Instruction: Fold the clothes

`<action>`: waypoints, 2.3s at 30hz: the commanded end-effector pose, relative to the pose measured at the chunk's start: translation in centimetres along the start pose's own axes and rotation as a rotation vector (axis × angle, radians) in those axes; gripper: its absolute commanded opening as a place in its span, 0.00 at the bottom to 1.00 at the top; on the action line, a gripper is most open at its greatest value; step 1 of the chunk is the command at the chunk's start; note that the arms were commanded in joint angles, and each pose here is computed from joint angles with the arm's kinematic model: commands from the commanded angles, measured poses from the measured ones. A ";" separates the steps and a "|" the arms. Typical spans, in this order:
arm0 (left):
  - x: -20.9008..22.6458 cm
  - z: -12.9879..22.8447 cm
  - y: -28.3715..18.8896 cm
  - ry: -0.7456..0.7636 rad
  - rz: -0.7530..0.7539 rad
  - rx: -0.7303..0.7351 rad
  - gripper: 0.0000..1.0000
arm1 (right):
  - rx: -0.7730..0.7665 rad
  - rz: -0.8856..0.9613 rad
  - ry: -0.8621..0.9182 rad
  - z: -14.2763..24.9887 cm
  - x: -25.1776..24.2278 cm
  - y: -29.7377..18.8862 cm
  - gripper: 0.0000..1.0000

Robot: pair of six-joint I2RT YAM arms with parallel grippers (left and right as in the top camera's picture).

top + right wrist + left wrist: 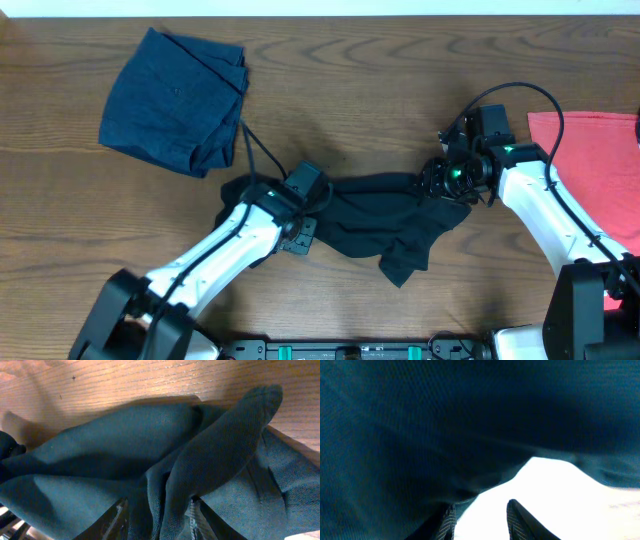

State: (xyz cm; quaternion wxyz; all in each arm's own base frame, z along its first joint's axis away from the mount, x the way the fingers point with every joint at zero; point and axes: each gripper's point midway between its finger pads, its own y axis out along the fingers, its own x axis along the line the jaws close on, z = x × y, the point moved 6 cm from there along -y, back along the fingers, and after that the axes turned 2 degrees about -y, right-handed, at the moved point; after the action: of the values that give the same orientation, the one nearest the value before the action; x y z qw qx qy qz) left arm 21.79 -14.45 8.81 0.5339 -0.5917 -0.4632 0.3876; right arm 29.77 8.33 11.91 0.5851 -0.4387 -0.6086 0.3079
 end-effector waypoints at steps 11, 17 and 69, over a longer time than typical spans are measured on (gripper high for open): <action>1.8 -2.3 0.6 -0.012 -0.199 -0.109 0.36 | -0.023 -0.009 -0.005 -0.2 0.1 -0.6 0.38; 1.8 -2.6 0.6 -0.011 -0.203 -0.127 0.31 | -0.023 -0.009 -0.005 -0.2 0.1 -0.6 0.38; 6.2 4.2 -17.4 -0.171 -0.196 -0.268 0.06 | -0.030 -0.015 0.032 -0.8 -0.7 4.0 0.45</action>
State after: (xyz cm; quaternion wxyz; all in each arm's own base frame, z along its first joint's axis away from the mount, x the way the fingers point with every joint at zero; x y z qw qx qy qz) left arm 16.95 -7.60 25.52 0.4517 -0.5826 -0.5942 0.3217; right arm 31.61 8.24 8.95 0.5674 -0.4676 -0.6130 0.2891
